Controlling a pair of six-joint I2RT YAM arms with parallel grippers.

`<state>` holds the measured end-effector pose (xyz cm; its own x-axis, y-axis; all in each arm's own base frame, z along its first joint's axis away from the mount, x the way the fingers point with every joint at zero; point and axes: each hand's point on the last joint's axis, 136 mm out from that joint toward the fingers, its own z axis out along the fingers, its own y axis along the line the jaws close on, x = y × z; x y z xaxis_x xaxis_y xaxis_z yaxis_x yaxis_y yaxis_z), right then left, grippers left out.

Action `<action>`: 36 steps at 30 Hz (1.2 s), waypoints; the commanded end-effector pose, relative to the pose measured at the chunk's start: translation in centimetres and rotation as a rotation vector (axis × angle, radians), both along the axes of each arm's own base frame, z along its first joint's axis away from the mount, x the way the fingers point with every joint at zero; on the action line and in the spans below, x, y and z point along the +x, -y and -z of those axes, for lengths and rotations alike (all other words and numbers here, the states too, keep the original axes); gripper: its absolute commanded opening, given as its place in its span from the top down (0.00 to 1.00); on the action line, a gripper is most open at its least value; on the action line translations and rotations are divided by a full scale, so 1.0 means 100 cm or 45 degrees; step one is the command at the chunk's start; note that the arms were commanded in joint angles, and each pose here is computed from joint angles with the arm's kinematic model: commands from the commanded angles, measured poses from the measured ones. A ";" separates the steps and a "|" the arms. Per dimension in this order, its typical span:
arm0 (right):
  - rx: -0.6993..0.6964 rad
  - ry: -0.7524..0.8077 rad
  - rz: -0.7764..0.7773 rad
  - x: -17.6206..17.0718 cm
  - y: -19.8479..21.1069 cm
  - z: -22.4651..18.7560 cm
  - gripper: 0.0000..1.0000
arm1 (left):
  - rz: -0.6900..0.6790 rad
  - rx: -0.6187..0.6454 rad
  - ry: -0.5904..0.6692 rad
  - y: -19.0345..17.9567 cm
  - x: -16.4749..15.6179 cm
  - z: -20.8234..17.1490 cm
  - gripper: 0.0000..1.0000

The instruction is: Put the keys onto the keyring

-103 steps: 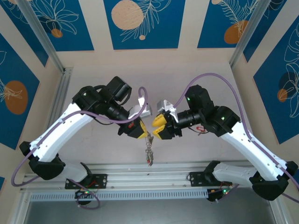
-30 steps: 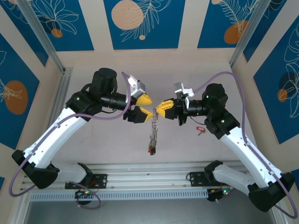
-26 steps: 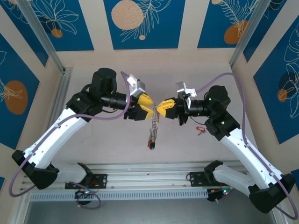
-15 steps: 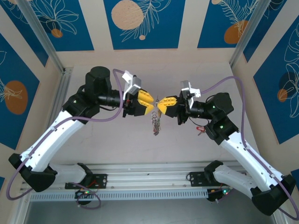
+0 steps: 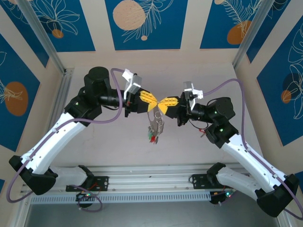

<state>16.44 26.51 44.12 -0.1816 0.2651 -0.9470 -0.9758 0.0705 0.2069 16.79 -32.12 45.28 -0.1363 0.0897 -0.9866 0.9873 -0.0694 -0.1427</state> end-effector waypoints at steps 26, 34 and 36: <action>-0.478 0.071 0.276 -0.003 0.036 0.012 0.45 | -0.028 0.381 0.010 -0.015 -0.003 0.033 1.00; -0.638 0.001 0.201 -0.002 0.031 0.032 0.48 | 0.016 0.648 0.029 -0.020 -0.011 0.057 1.00; -0.652 -0.010 0.162 -0.003 0.027 0.038 0.49 | 0.035 0.678 0.026 -0.018 -0.014 0.061 1.00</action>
<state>16.29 23.33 43.74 -0.1125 -0.1142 -0.9871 -0.9486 0.3082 0.0724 16.85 -31.26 40.16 -0.1381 0.5098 -0.8491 0.9881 0.0127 -0.1531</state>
